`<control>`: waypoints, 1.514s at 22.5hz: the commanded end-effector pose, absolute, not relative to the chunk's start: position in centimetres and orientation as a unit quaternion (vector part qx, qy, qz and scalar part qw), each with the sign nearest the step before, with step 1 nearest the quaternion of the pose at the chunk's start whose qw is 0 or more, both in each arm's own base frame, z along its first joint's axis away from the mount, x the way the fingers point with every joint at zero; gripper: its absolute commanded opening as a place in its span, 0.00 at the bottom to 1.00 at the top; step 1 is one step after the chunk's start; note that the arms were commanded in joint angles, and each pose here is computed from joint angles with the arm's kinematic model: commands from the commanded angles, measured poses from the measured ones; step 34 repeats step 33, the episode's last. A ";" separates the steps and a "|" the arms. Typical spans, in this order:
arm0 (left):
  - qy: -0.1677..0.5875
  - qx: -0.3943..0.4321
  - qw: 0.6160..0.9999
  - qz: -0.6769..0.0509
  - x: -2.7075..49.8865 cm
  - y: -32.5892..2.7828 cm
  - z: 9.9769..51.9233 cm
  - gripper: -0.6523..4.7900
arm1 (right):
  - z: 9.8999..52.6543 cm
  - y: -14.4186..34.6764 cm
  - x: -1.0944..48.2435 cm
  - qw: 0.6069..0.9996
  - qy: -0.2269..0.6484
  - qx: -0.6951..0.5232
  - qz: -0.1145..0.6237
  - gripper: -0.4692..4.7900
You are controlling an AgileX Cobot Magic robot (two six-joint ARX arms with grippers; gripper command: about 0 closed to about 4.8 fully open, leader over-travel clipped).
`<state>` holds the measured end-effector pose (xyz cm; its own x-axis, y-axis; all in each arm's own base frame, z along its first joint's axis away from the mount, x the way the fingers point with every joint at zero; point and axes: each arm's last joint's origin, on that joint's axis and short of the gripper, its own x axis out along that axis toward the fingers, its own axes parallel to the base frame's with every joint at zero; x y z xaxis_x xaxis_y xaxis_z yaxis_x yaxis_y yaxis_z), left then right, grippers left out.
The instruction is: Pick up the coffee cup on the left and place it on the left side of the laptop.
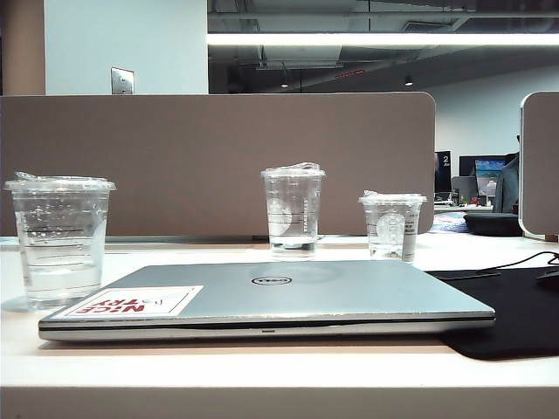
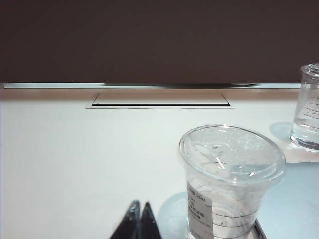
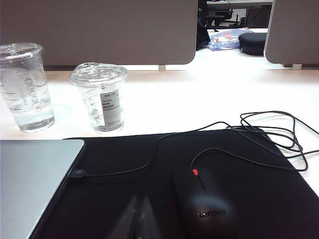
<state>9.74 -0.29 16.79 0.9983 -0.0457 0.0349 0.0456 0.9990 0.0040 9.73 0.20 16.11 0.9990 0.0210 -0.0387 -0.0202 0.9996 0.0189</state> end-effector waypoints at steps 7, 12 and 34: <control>-0.022 0.000 0.999 -0.023 9.7 -0.3 17.0 0.11 | 16.7 0.2 9.8 1.000 -0.014 0.011 0.010 0.08; -0.022 0.000 0.999 -0.023 9.7 -0.3 17.0 0.11 | 16.7 0.2 9.8 1.000 -0.014 0.011 0.010 0.08; -0.022 0.000 0.999 -0.023 9.7 -0.3 17.0 0.11 | 16.7 0.2 9.8 1.000 -0.014 0.011 0.010 0.08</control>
